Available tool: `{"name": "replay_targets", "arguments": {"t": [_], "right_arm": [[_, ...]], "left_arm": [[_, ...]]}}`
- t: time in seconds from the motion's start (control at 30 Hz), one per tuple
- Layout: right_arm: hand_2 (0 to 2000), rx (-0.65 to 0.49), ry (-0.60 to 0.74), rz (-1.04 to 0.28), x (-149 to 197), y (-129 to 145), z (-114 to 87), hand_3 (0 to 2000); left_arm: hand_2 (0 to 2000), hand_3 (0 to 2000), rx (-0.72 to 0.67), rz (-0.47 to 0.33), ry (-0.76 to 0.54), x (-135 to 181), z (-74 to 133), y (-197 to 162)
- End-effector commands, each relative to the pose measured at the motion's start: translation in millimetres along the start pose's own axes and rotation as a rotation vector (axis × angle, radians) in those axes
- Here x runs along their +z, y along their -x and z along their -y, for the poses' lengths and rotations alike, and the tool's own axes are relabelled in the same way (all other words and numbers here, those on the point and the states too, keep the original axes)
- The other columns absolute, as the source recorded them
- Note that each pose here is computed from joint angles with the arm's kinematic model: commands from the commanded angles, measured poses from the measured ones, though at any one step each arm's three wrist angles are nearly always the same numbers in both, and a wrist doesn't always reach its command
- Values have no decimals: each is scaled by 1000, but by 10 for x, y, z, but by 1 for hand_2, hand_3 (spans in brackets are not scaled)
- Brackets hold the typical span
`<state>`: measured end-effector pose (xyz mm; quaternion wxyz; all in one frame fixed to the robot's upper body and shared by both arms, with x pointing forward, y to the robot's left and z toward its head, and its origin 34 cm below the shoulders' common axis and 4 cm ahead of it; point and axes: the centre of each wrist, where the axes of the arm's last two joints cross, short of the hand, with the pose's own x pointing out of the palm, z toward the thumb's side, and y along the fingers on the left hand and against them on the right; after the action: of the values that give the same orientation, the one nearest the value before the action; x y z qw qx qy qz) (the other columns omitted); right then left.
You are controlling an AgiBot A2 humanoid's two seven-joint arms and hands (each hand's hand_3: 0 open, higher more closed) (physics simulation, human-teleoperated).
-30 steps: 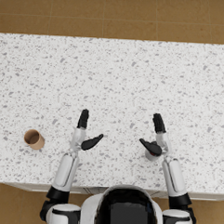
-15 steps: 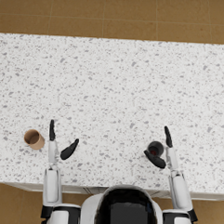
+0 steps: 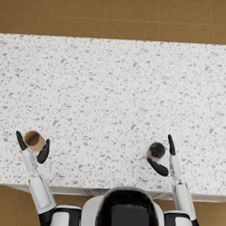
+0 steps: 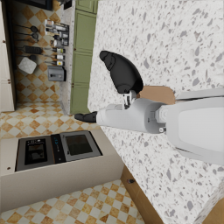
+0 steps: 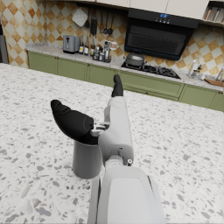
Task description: Pick up two cups and pour the berry on the right into the cup on the left
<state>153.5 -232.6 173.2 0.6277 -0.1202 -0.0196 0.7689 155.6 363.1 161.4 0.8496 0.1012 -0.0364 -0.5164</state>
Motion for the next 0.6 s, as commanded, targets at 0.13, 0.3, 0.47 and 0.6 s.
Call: {"name": "replay_targets", "arguments": {"t": [0.13,0.3,0.47,0.6], "right_arm": [[0,-5,-79,10,-166,-1,-81,0],[0,4,-155,34,-368,-53,-103,0],[0,-9,-201,45,-500,-51,-115,0],[0,-16,-222,62,-597,-74,-61,0]], "left_arm": [[0,0,30,7,119,-313,29,61],[0,0,46,13,148,-394,34,84],[0,0,46,23,207,-562,12,66],[0,0,47,30,251,-690,-20,50]]}}
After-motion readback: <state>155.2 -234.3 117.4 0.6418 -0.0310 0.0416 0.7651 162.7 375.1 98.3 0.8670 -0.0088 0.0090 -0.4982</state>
